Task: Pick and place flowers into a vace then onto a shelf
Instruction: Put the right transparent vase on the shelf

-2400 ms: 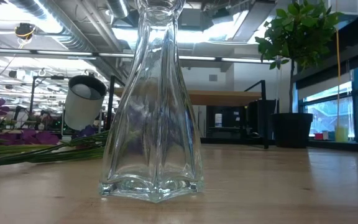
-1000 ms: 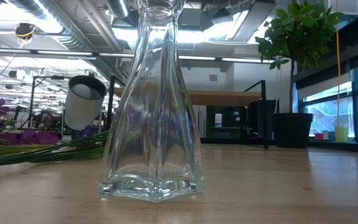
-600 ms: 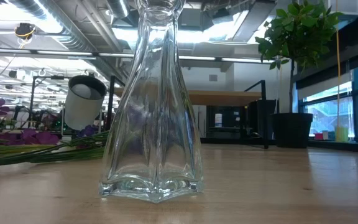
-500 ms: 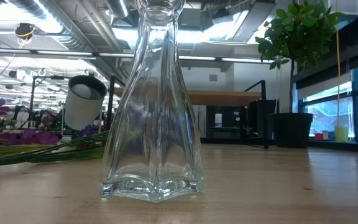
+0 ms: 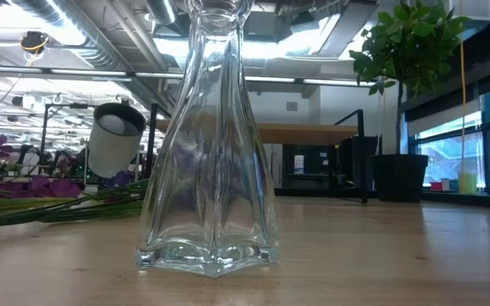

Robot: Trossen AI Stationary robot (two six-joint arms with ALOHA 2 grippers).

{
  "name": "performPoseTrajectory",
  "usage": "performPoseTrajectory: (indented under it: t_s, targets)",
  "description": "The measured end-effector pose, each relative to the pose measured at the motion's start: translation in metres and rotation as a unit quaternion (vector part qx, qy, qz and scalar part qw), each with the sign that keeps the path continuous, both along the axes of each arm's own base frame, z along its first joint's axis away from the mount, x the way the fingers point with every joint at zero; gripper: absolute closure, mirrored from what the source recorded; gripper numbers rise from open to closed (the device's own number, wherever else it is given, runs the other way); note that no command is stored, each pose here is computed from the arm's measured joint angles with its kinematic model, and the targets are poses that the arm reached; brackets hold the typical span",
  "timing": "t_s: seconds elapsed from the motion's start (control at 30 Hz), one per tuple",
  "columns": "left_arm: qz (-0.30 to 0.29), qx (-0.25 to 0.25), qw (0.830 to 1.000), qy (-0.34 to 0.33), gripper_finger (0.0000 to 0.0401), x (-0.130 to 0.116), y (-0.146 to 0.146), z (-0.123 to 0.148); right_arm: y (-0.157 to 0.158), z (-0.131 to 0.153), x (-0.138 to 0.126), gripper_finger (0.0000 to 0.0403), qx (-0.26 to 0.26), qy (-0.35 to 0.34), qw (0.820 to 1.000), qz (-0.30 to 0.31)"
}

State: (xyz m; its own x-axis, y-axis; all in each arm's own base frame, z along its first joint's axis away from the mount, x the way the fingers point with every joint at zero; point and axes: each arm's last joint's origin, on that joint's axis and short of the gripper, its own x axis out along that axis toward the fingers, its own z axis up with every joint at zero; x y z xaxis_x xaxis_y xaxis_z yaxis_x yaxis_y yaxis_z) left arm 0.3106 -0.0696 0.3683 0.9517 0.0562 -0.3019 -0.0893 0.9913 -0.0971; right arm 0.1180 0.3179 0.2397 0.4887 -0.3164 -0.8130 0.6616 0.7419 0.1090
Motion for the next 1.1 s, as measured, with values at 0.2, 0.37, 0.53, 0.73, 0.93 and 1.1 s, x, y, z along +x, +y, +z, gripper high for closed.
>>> performPoseTrajectory:
  t_s: [0.2, 0.37, 0.53, 0.73, 0.93, 1.1]
  targets:
    - [0.000, 0.000, 1.000, 0.001, 0.0315, 0.000, 0.000, 0.000, -0.012, -0.019, 0.014, 0.0098, -0.028, 0.011, 1.000, -0.005]
    - [0.000, 0.001, 1.000, 0.002, 0.0315, 0.000, 0.000, 0.000, -0.015, -0.034, 0.028, 0.0079, -0.019, 0.006, 1.000, 0.004]
    - [0.000, 0.001, 1.000, 0.003, 0.0315, 0.000, 0.000, -0.001, -0.011, -0.044, 0.043, 0.0078, -0.018, -0.056, 0.997, 0.053]
    - [0.000, 0.003, 1.000, 0.014, 0.0315, -0.001, 0.000, -0.003, -0.018, -0.046, 0.051, 0.0078, -0.048, -0.079, 0.995, 0.046]
    - [0.000, 0.004, 1.000, 0.018, 0.0315, -0.001, 0.000, -0.003, -0.024, -0.045, 0.058, 0.0087, -0.074, -0.106, 0.991, 0.038]
    - [0.000, 0.004, 1.000, 0.018, 0.0315, -0.001, 0.000, -0.003, -0.025, -0.045, 0.061, 0.0137, -0.075, -0.106, 0.991, 0.035]
